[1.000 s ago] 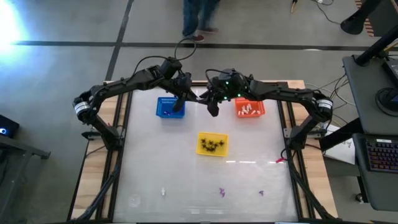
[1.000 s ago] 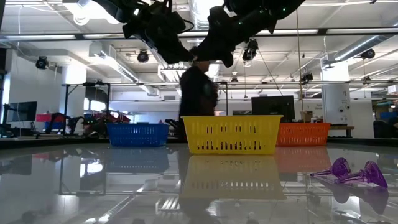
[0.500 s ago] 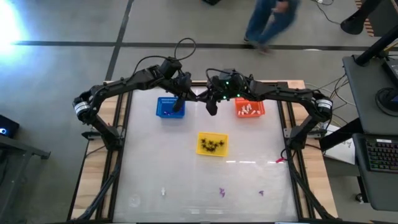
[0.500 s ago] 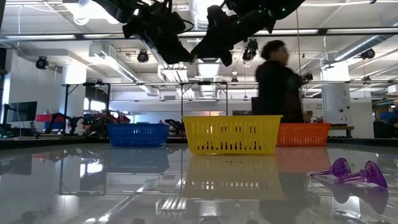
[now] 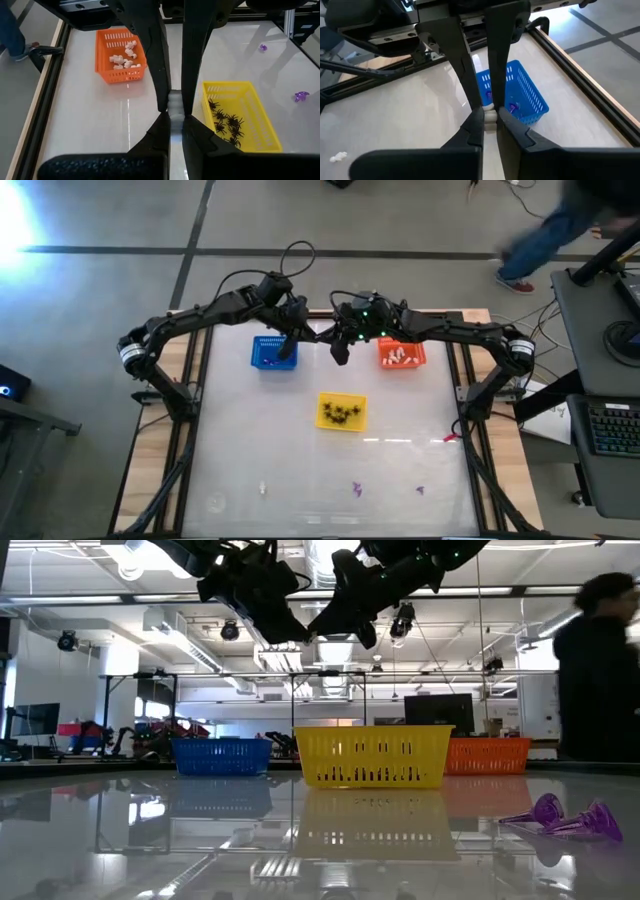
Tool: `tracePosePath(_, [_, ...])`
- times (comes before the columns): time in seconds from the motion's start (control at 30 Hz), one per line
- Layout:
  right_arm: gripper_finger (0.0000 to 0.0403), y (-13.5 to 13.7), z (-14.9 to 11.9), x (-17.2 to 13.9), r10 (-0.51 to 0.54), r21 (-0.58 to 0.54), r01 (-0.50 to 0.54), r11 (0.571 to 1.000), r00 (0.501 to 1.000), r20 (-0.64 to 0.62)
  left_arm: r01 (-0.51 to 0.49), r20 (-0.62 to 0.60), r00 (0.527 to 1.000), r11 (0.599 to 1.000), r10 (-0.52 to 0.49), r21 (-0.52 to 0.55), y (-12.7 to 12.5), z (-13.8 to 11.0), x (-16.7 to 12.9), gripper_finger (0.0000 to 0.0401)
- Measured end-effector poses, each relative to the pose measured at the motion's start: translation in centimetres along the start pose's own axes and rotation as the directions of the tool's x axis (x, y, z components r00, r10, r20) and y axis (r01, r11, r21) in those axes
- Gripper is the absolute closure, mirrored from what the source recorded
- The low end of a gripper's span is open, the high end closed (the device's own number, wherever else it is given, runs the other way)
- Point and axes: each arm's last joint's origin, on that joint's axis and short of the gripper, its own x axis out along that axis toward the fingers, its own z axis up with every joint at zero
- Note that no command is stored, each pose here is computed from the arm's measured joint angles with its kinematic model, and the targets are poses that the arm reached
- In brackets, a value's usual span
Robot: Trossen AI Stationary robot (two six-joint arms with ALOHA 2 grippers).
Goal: Sort Halloween decoration
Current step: Put the white skeleton toy into the orange bin
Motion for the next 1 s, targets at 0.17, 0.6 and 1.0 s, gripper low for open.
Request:
tracePosePath(0.17, [0.0391,0.0,0.0,0.0,-0.002,0.001,0.002,1.0,1.0,-0.002,-0.001,-0.001,1.0,1.0,0.001,-0.001,0.0,0.0,0.0,0.0398])
tracePosePath(0.6, [0.0393,0.2,1.0,-0.4,-0.005,0.089,0.003,0.996,1.0,0.02,-0.083,-0.043,0.996,0.997,0.083,-0.005,0.2,-0.2,0.0,0.0319])
tracePosePath(1.0, [0.0394,-0.1,-0.1,-2.8,-0.315,0.003,0.338,0.941,0.88,-0.355,-0.105,-0.038,0.994,0.994,0.105,0.0,-0.1,0.2,-1.0,0.0296])
